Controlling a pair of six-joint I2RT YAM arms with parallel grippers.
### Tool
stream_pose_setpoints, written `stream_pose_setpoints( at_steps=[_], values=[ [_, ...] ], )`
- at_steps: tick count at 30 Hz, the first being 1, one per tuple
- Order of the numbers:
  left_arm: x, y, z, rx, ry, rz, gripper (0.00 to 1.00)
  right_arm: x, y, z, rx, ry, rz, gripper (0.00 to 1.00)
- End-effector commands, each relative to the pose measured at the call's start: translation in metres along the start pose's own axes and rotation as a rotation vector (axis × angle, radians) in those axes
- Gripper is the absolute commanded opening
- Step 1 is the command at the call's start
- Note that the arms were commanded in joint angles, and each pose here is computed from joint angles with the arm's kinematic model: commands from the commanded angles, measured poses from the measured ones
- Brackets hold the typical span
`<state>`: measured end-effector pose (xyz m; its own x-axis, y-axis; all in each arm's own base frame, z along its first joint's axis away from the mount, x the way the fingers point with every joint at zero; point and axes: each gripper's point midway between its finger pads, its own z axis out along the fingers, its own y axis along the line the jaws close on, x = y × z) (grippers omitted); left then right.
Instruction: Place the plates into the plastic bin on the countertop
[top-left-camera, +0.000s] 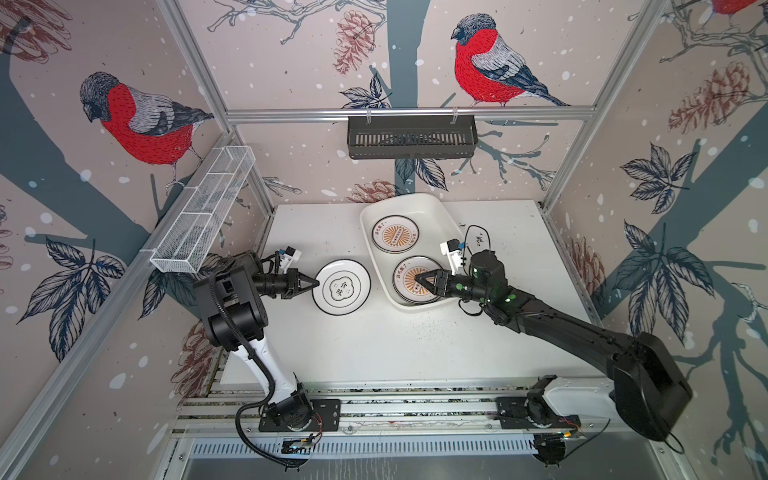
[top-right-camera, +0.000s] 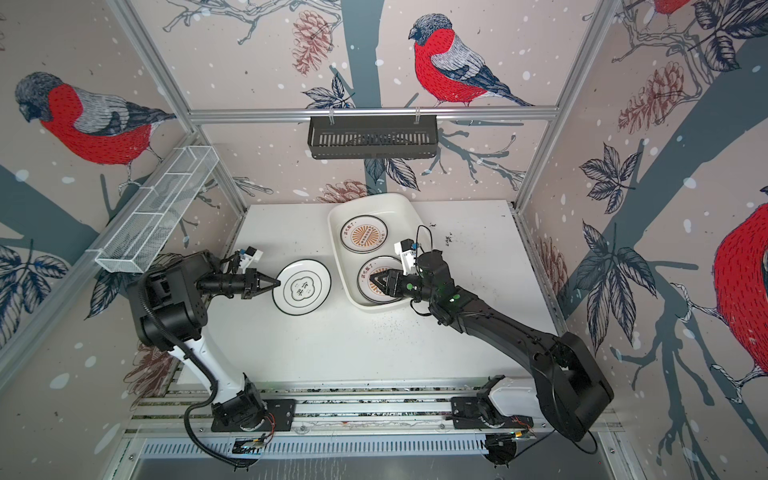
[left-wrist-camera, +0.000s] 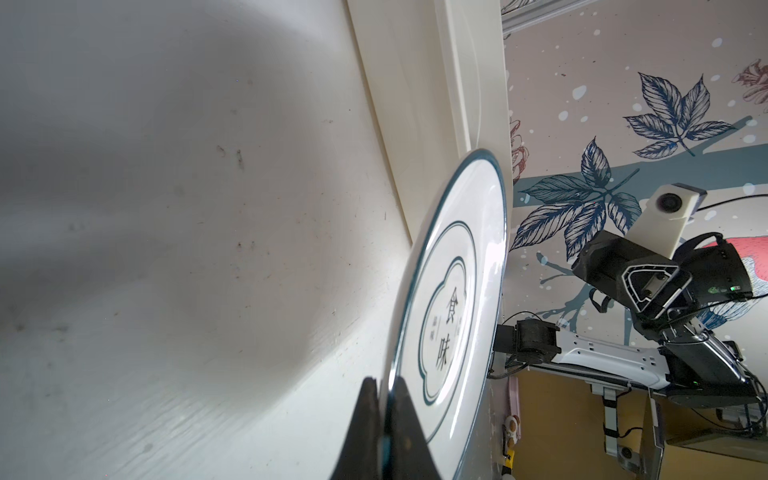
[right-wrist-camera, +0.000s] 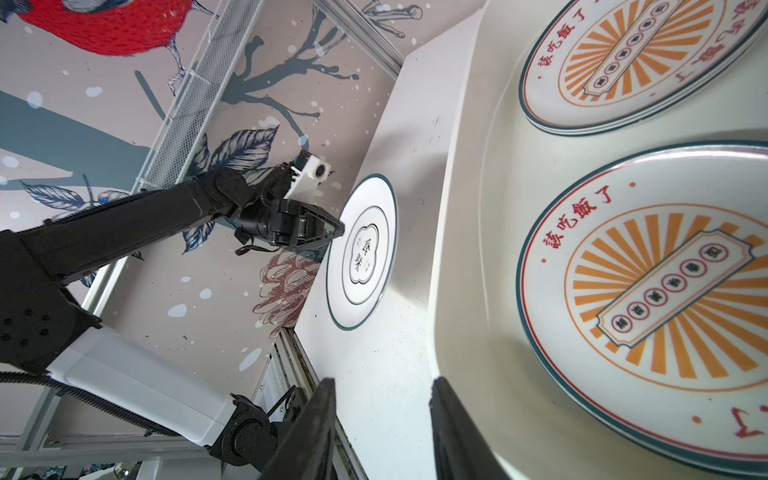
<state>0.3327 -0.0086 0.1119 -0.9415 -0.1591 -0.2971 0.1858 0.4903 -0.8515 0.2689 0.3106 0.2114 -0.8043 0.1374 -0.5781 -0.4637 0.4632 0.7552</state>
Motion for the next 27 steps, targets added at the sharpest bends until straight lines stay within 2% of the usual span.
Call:
stream_pose_setpoints(
  at_steps=[1,11,27],
  values=[
    [0.002,-0.022,-0.003,0.066,-0.027,-0.004,0.00,0.001,-0.001,0.008,0.029,0.011,-0.040,0.40],
    [0.009,-0.041,-0.004,0.119,-0.031,0.010,0.00,0.011,0.004,0.043,0.075,0.076,-0.074,0.41],
    [0.019,-0.062,-0.002,0.116,-0.036,0.075,0.00,0.027,0.021,0.093,0.045,0.150,-0.111,0.40]
  ],
)
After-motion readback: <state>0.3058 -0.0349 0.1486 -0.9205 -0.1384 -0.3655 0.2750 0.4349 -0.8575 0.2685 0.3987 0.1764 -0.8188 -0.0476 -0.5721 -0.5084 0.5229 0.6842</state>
